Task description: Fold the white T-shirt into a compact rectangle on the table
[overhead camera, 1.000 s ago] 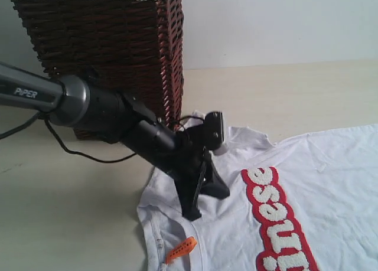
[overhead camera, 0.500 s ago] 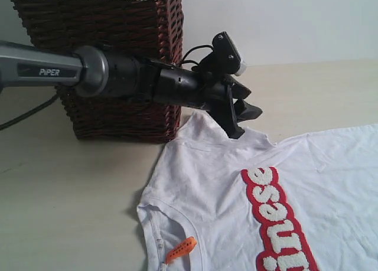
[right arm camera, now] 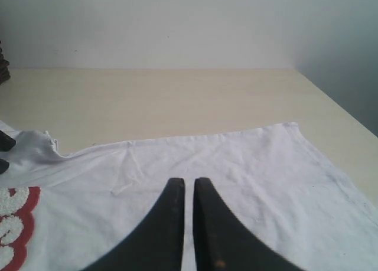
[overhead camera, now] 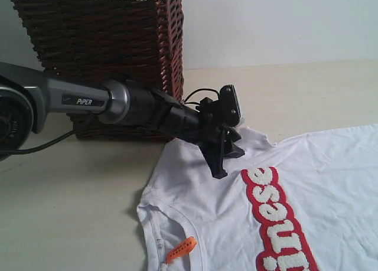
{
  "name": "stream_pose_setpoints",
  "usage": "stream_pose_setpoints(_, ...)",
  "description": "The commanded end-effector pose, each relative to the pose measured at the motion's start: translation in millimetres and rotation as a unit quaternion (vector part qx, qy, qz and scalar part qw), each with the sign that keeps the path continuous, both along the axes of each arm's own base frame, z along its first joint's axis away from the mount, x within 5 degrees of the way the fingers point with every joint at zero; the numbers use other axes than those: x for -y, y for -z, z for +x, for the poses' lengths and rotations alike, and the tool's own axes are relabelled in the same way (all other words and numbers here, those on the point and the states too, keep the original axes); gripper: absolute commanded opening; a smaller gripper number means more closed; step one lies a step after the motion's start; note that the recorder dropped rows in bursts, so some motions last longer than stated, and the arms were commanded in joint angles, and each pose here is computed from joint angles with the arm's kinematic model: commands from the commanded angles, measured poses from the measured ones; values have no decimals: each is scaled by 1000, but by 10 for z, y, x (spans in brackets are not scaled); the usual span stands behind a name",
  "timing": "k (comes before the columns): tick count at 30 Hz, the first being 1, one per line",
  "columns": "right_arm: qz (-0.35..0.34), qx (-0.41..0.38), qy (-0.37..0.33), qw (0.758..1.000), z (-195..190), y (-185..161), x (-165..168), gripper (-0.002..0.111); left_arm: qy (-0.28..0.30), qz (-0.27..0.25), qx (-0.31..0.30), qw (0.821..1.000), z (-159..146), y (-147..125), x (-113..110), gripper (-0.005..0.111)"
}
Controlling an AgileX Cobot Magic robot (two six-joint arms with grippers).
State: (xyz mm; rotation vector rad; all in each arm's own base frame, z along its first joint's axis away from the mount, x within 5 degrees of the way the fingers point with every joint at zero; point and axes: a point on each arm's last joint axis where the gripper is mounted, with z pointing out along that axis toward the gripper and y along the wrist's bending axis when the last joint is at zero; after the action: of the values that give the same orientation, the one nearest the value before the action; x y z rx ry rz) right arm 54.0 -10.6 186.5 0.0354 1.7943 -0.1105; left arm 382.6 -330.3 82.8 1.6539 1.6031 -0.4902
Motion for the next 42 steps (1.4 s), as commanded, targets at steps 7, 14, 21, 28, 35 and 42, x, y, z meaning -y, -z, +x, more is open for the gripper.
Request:
stream_pose_setpoints(7, 2, 6, 0, 1000, 1, 3, -3, 8, 4, 11, 2, 1000, 2, 81, -2, 0)
stream_pose_setpoints(14, 2, 6, 0, 1000, 1, 3, -3, 8, 4, -29, -34, 999, -55, -294, 31, 0)
stream_pose_setpoints(21, 2, 6, 0, 1000, 1, 3, -3, 8, 142, -25, -237, 961, -507, -482, 14, 0)
stream_pose_setpoints(28, 2, 6, 0, 1000, 1, 3, -3, 8, 168, 39, -315, 933, -742, -276, -115, 1)
stream_pose_setpoints(35, 2, 6, 0, 1000, 1, 3, -3, 8, 137, 38, -297, 944, -709, -269, -140, 52)
stream_pose_setpoints(42, 2, 6, 0, 1000, 1, 3, -3, 8, 116, -6, -238, 964, -600, -841, -233, 73)
